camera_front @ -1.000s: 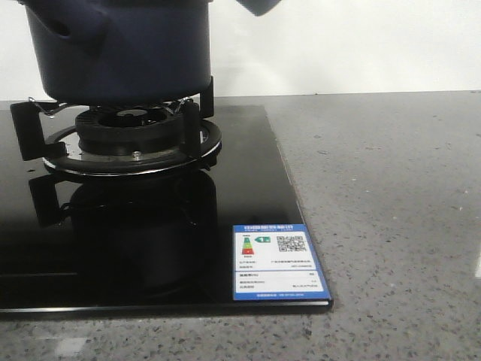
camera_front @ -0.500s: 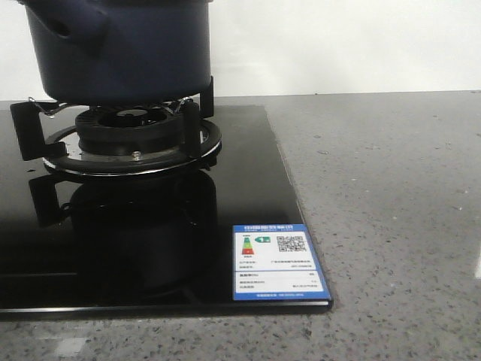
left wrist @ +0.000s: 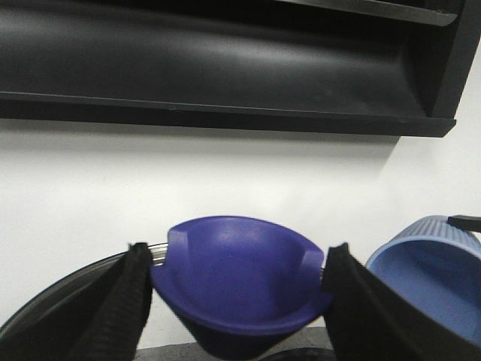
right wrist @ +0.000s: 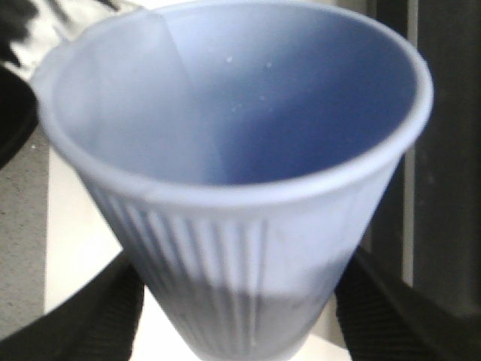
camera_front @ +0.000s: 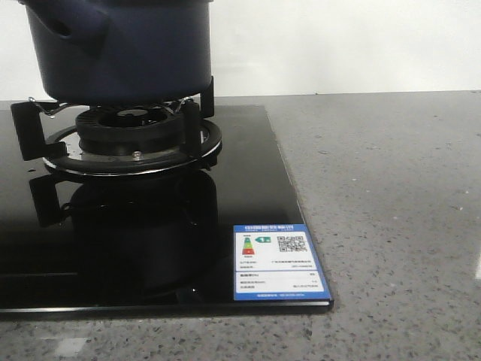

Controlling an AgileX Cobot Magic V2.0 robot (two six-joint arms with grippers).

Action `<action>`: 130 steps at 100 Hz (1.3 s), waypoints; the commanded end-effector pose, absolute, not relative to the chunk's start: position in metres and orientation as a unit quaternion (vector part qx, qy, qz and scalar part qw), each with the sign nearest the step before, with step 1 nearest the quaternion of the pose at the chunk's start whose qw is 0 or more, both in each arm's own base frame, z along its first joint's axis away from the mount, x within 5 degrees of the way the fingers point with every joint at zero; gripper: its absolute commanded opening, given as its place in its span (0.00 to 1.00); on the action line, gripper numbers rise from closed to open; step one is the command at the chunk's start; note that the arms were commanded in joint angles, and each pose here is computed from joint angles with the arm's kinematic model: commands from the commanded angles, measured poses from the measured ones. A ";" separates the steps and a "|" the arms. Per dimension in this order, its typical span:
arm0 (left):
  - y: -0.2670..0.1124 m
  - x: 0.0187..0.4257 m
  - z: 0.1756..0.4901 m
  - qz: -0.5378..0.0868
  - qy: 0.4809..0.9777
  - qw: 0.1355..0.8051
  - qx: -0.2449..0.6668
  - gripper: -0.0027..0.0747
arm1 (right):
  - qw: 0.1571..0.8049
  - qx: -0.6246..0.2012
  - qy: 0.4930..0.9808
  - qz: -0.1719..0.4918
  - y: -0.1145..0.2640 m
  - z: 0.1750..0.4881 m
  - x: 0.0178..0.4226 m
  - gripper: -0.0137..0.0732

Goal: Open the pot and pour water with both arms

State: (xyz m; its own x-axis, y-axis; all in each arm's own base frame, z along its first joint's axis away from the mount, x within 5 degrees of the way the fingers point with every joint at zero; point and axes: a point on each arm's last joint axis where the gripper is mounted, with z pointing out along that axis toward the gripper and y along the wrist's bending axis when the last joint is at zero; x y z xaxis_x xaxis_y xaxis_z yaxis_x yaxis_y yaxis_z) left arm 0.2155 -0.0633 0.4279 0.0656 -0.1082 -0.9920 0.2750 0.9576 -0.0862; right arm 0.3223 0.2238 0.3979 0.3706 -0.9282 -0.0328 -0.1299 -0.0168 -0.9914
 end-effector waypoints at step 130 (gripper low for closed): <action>-0.055 0.206 0.454 -0.122 0.618 0.776 0.037 0.52 | 0.583 -0.587 0.376 -0.417 0.214 0.437 0.311 0.47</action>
